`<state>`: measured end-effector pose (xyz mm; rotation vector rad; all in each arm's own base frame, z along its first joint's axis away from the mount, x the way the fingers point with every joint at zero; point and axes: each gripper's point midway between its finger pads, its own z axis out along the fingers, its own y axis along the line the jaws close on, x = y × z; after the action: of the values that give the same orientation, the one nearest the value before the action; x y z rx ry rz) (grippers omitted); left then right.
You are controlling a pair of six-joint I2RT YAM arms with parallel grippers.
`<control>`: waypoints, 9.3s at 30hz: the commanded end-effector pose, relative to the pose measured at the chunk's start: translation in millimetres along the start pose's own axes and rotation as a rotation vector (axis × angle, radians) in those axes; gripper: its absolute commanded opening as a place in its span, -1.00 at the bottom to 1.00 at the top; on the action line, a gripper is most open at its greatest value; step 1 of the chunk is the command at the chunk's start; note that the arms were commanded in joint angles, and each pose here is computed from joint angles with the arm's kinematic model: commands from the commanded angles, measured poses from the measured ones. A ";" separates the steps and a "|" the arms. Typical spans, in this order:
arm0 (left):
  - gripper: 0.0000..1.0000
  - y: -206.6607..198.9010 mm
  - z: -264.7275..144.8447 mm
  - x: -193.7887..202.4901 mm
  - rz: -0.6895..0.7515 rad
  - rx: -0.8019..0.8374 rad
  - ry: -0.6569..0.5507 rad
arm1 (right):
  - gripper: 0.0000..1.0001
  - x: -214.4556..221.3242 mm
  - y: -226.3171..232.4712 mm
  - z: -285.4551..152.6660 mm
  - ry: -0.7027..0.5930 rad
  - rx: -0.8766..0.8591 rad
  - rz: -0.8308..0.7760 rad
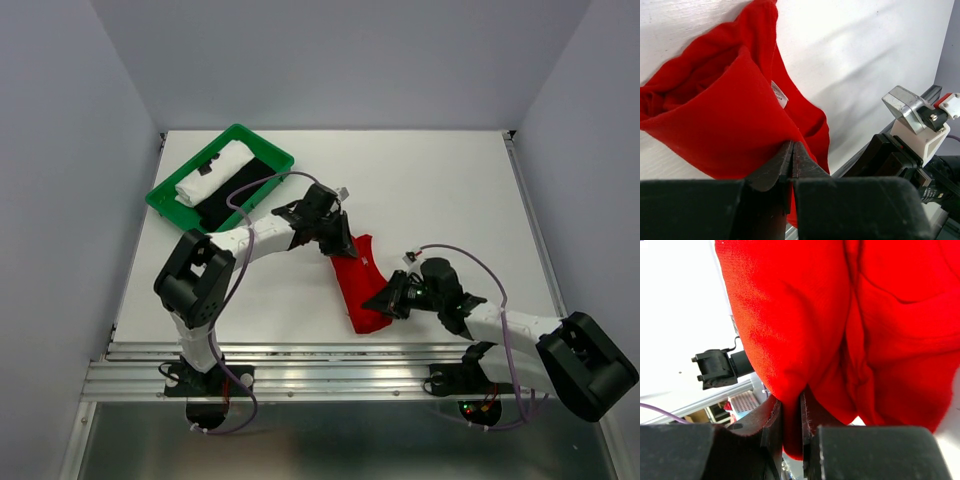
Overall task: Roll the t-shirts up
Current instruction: Roll the T-shirt to the center of the board.
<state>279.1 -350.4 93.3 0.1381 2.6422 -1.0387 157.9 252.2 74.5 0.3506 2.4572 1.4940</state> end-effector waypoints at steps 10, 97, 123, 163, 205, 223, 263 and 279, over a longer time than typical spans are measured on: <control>-0.74 -24.8 10.8 -17.2 0.064 0.060 -0.012 | -0.86 -17.2 -35.3 -2.4 -0.040 0.198 -0.034; -0.98 2.2 50.0 -51.1 0.101 -0.010 0.011 | -0.99 -40.2 -84.5 -42.1 -0.333 0.694 -0.022; -1.00 68.8 68.1 -59.1 0.029 -0.126 0.032 | -0.99 -41.7 -114.8 -47.3 -0.385 0.813 0.051; -0.35 92.9 -111.3 -4.8 -0.022 -0.284 -0.211 | 0.11 -129.0 20.7 -84.6 -0.486 0.706 -0.384; 0.36 149.5 -45.4 -245.8 0.039 -0.356 -0.322 | 0.45 -119.2 14.6 -69.6 -0.448 0.672 -0.291; 0.34 119.5 -39.8 -245.4 0.116 -0.304 -0.310 | 0.47 -118.5 13.4 -71.0 -0.455 0.673 -0.279; 0.25 -8.9 -109.8 -130.2 0.184 -0.100 -0.264 | 0.50 -97.2 -14.5 -63.6 -0.387 0.672 -0.232; 0.40 60.7 -108.0 2.7 -0.203 -0.109 -0.213 | 0.50 -95.0 -23.0 -38.3 -0.306 0.658 -0.250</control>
<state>265.8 -227.5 132.0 -0.2068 2.5583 -0.8533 219.3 168.1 67.0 0.3626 2.5939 0.3992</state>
